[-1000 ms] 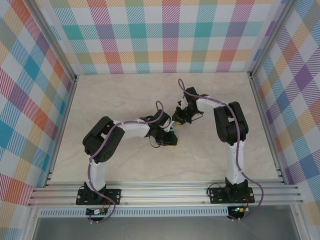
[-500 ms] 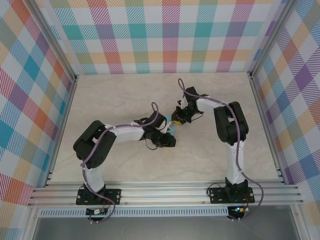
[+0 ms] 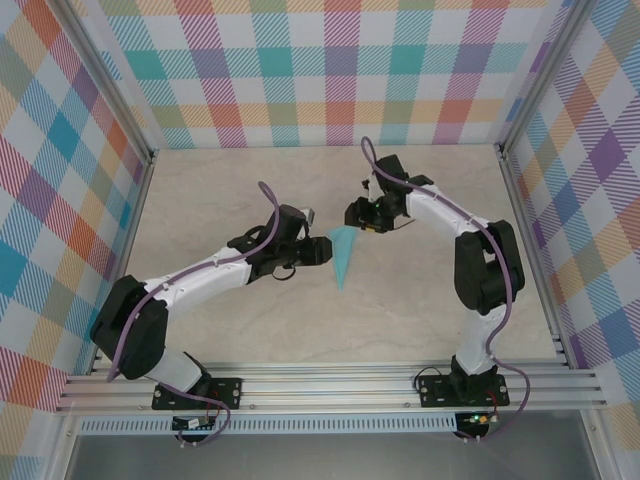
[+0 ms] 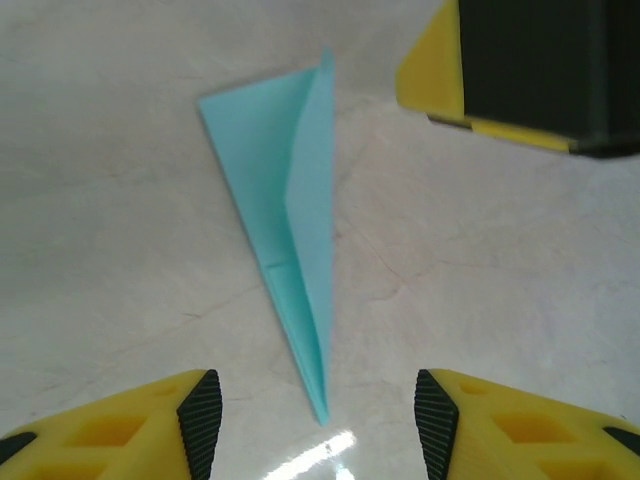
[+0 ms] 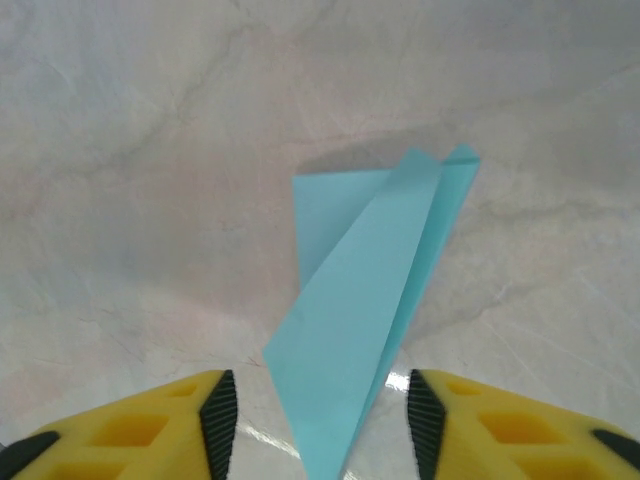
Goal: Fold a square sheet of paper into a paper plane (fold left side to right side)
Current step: Turn over the paper plane at the center of the table.
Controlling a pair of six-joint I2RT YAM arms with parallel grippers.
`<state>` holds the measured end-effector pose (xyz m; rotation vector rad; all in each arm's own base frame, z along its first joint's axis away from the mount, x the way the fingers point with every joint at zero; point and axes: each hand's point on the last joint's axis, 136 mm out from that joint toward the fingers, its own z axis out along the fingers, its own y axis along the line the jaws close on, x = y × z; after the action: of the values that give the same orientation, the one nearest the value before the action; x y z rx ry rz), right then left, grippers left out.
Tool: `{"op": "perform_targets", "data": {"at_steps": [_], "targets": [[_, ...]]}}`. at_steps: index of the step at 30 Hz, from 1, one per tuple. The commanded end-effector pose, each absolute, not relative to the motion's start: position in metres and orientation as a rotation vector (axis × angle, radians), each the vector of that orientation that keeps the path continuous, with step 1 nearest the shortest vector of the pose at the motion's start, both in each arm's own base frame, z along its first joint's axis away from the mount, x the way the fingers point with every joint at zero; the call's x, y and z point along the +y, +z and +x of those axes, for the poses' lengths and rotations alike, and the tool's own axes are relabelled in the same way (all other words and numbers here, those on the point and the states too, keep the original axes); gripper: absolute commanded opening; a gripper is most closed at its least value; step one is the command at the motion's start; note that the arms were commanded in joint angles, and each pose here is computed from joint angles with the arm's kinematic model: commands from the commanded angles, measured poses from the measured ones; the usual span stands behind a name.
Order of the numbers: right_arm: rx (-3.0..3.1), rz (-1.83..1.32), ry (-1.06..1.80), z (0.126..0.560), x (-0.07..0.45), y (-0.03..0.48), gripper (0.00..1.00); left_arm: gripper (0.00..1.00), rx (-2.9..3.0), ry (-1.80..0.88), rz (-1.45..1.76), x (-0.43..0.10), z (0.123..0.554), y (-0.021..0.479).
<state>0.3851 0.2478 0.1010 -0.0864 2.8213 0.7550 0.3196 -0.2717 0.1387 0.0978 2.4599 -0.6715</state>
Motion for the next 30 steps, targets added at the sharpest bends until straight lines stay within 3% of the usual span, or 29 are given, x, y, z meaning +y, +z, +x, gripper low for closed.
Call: {"op": "perform_targets", "data": {"at_steps": [1, 10, 13, 16, 21, 30], "targets": [[2.941, -0.14, 0.585, 0.349, 0.253, 0.074, 0.55, 0.56, 2.437, -0.477, 0.001, -0.242, 0.333, 0.14], [3.024, -0.259, 0.326, 0.336, 0.268, 0.039, 0.56, 0.58, 2.424, -0.433, -0.035, -0.232, 0.332, 0.139], [3.027, -0.256, 0.218, 0.338, 0.257, 0.034, 0.47, 0.58, 2.418, -0.414, -0.047, -0.227, 0.331, 0.14], [2.997, -0.257, 0.194, 0.34, 0.252, 0.041, 0.28, 0.59, 2.405, -0.399, -0.055, -0.224, 0.332, 0.143], [2.919, -0.293, 0.296, 0.338, 0.256, 0.072, 0.02, 0.59, 2.417, -0.35, -0.051, -0.216, 0.328, 0.143], [2.779, -0.305, 0.877, 0.321, 0.283, 0.121, 0.0, 0.61, 2.345, -0.261, -0.105, -0.192, 0.328, 0.161]]}}
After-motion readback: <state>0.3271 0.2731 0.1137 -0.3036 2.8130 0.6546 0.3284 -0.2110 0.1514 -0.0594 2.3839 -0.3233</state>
